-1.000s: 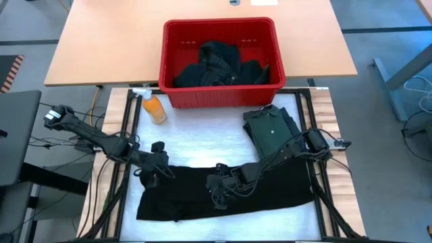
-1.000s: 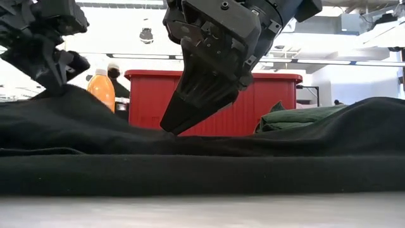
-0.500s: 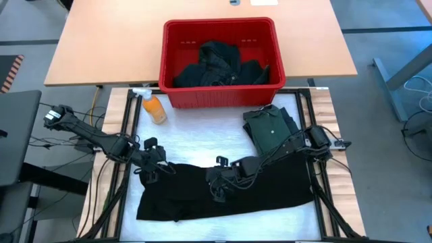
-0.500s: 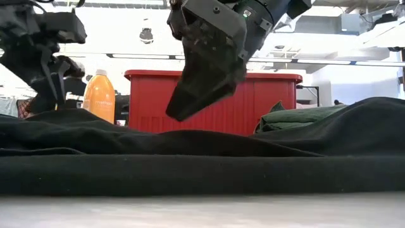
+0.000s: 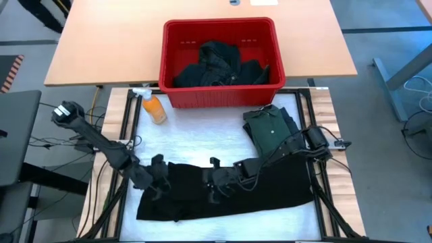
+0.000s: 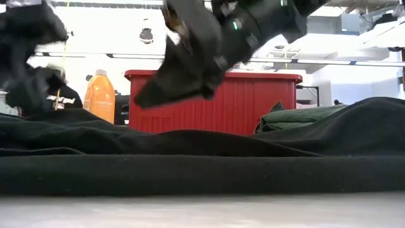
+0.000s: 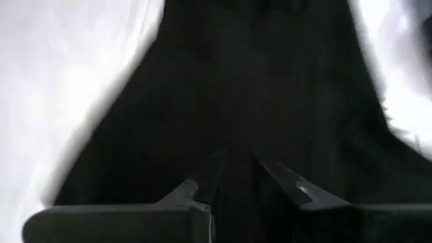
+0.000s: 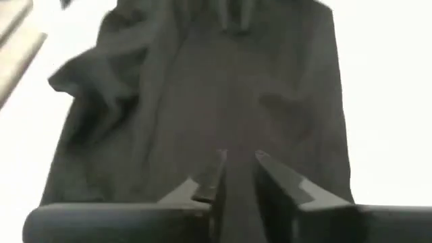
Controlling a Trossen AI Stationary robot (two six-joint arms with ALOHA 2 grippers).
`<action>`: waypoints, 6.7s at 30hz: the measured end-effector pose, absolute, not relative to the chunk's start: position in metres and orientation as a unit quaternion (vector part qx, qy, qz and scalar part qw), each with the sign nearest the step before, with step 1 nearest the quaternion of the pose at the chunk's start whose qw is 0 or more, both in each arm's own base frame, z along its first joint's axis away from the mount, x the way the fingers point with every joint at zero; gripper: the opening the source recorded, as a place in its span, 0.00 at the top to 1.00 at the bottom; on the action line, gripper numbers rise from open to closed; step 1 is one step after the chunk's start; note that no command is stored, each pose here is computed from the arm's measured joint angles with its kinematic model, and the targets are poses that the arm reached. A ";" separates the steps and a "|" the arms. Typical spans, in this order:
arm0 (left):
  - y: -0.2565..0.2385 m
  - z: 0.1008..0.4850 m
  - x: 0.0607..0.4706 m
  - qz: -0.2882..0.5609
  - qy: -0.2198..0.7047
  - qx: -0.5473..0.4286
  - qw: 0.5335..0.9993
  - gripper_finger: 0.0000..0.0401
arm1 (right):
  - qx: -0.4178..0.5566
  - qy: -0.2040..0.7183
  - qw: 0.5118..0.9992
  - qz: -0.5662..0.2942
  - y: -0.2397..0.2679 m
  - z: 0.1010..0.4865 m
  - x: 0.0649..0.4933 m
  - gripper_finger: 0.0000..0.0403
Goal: Fold laundry
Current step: Fold the black shirt
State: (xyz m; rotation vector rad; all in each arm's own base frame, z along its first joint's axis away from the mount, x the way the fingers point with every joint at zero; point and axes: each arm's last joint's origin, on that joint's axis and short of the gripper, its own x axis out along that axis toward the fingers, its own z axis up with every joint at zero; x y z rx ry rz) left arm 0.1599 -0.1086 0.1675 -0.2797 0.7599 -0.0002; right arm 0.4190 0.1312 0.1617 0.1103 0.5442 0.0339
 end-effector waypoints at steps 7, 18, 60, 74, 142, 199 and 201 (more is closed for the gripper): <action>-0.116 0.139 0.156 0.027 0.457 -0.161 0.874 0.94 | 0.056 0.328 0.943 0.013 0.132 0.130 0.417 0.95; -0.115 0.179 0.160 0.075 0.443 -0.096 0.888 0.99 | 0.041 0.367 0.927 -0.069 0.117 0.129 0.411 0.91; -0.199 0.187 0.155 -0.178 0.487 0.225 0.825 0.62 | 0.007 0.303 0.953 -0.017 0.138 0.178 0.401 0.92; -0.208 0.146 0.161 -0.190 0.537 0.309 0.761 0.69 | 0.009 0.303 0.953 -0.017 0.138 0.178 0.401 0.92; -0.234 0.182 0.201 -0.194 0.422 0.186 0.866 0.79 | 0.044 0.273 0.961 0.027 0.181 0.183 0.388 0.92; -0.222 0.215 0.201 -0.157 0.580 0.128 0.789 0.71 | -0.126 0.226 0.958 0.122 0.203 0.137 0.423 0.74; -0.227 0.209 0.191 -0.162 0.582 0.147 0.783 0.65 | -0.137 0.225 0.957 0.118 0.202 0.135 0.427 0.71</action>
